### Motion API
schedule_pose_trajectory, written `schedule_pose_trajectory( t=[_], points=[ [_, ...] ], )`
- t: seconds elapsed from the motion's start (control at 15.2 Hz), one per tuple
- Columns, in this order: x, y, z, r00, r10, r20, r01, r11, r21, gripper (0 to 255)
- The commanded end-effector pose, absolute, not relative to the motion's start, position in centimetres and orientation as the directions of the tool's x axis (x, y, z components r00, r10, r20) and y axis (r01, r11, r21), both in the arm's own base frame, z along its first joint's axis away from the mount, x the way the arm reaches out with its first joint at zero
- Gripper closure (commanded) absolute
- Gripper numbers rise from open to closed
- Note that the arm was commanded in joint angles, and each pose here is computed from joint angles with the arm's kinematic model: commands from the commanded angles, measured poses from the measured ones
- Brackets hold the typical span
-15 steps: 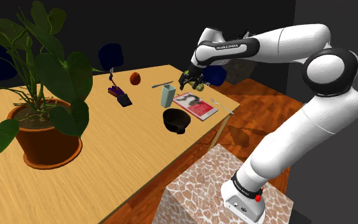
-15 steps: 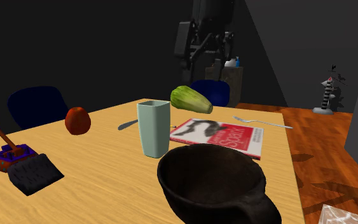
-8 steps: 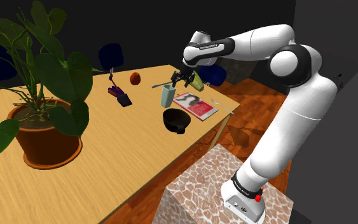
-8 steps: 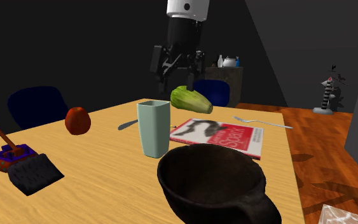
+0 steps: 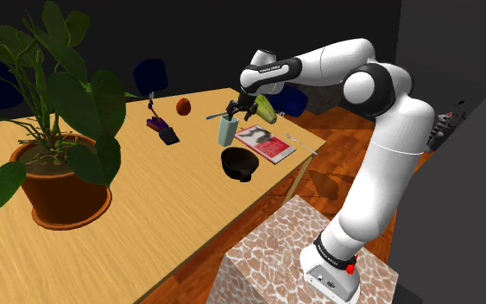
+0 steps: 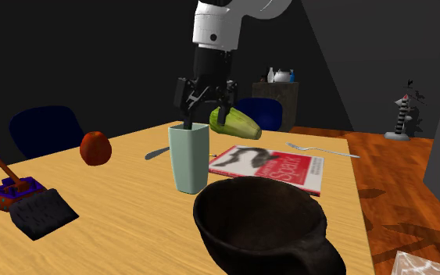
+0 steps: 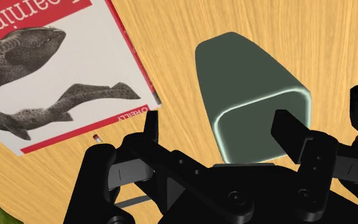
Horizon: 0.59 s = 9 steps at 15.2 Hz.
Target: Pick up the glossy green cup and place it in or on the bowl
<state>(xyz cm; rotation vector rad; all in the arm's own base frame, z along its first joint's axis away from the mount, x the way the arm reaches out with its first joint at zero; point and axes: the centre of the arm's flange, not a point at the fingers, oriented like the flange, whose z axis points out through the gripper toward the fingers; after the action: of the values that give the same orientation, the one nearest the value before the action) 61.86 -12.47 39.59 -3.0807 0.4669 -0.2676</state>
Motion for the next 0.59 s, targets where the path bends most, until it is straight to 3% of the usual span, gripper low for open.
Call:
schedule_pose_trajectory(
  t=[0.0, 0.53],
  points=[
    [62.09, -12.46, 38.6, 0.941, -0.295, 0.167, -0.293, -0.955, -0.04, 0],
    [62.23, -12.47, 37.78, 0.941, -0.295, 0.167, -0.293, -0.955, -0.04, 0]
  ],
)
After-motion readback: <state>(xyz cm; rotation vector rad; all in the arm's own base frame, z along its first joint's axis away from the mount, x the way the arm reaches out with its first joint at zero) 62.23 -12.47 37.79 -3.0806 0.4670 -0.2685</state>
